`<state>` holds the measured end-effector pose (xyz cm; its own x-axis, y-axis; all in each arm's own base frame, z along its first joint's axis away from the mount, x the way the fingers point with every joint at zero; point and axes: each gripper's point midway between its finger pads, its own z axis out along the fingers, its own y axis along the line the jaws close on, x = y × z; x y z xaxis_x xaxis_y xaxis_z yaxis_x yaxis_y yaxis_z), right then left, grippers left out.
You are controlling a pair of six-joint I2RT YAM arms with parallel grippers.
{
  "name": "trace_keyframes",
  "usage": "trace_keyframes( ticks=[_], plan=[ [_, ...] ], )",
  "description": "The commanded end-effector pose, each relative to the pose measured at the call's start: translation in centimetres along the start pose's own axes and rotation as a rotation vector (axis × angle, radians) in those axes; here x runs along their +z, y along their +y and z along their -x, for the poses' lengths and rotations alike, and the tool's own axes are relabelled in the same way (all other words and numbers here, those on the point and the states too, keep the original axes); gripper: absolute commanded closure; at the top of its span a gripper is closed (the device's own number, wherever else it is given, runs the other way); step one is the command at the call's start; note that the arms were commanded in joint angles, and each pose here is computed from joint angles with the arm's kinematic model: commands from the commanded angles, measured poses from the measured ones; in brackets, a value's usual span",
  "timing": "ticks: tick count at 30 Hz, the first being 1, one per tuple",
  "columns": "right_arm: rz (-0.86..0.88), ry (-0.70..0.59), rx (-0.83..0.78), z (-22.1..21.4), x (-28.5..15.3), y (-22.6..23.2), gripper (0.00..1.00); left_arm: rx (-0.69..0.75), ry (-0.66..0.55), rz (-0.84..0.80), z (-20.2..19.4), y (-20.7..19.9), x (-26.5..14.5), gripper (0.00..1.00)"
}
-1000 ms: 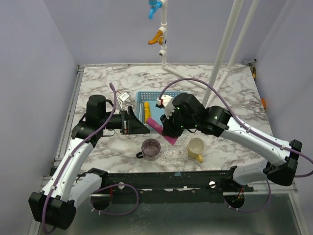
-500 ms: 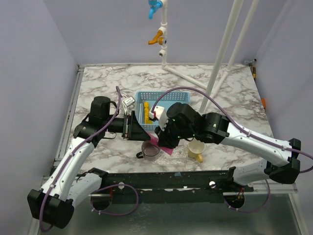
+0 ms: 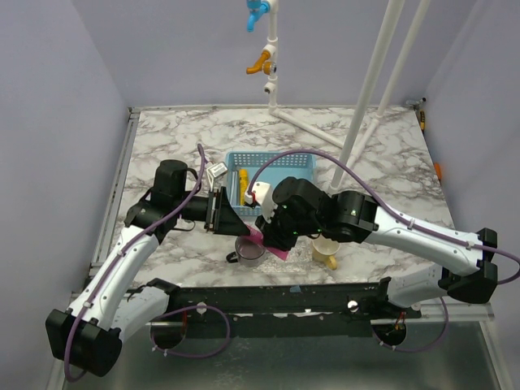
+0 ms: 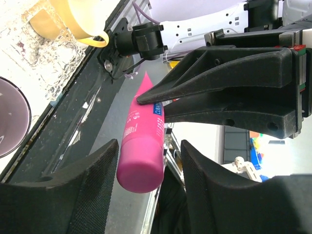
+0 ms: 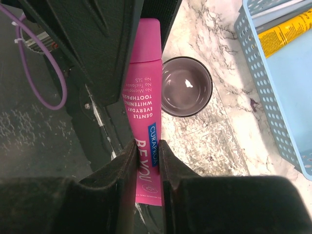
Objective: Prepare toiletry sets of a toothbrush and toothpaste on the tray
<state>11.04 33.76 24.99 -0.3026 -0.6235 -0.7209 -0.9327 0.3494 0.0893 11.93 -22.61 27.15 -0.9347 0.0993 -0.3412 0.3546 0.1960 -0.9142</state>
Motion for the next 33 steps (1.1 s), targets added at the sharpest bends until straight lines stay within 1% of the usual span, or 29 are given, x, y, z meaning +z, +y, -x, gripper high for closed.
trace_keyframes(
  ticks=[1,6,7,12,13,14,18,21,25,29,33],
  plan=[
    [-0.032,-0.02,-0.01,1.0,-0.4,-0.2,0.78,0.036,0.028,-0.03,-0.3,-0.9,0.0,0.5],
    [-0.031,-0.026,-0.009,1.0,-0.5,-0.1,0.76,0.047,0.04,-0.04,-0.4,-1.2,0.1,0.64],
    [-0.033,-0.029,-0.01,1.0,-0.5,-0.1,0.75,0.047,0.043,-0.043,-0.4,-1.2,0.1,0.69],
    [-0.037,-0.037,-0.008,0.8,-0.4,-0.2,0.72,0.052,0.044,-0.054,-0.3,-1.5,0.2,0.86],
    [-0.036,-0.042,-0.007,0.8,-0.5,-0.1,0.72,0.052,0.045,-0.056,-0.3,-1.5,0.2,0.9],
    [-0.057,-0.048,-0.004,0.8,-0.5,-0.5,0.68,0.049,0.043,-0.055,-0.3,-1.5,0.2,0.99],
    [-0.104,-0.079,0.022,0.8,-0.7,-1.3,0.56,0.049,0.013,-0.038,0.0,-1.1,0.3,1.0],
    [-0.186,-0.124,0.053,0.7,-1.0,-2.7,0.51,0.063,-0.023,-0.023,0.3,-1.2,0.3,1.0],
    [-0.258,-0.18,0.112,1.3,-1.8,-3.9,0.46,0.091,-0.094,0.012,1.2,-1.3,0.1,1.0],
    [-0.258,-0.265,0.17,2.9,-3.1,-3.9,0.42,0.098,-0.156,0.038,2.0,-1.1,0.0,1.0],
    [-0.3,-0.358,0.268,4.2,-4.6,-5.3,0.38,0.092,-0.216,0.039,2.7,-1.0,-0.2,1.0]
  ],
)
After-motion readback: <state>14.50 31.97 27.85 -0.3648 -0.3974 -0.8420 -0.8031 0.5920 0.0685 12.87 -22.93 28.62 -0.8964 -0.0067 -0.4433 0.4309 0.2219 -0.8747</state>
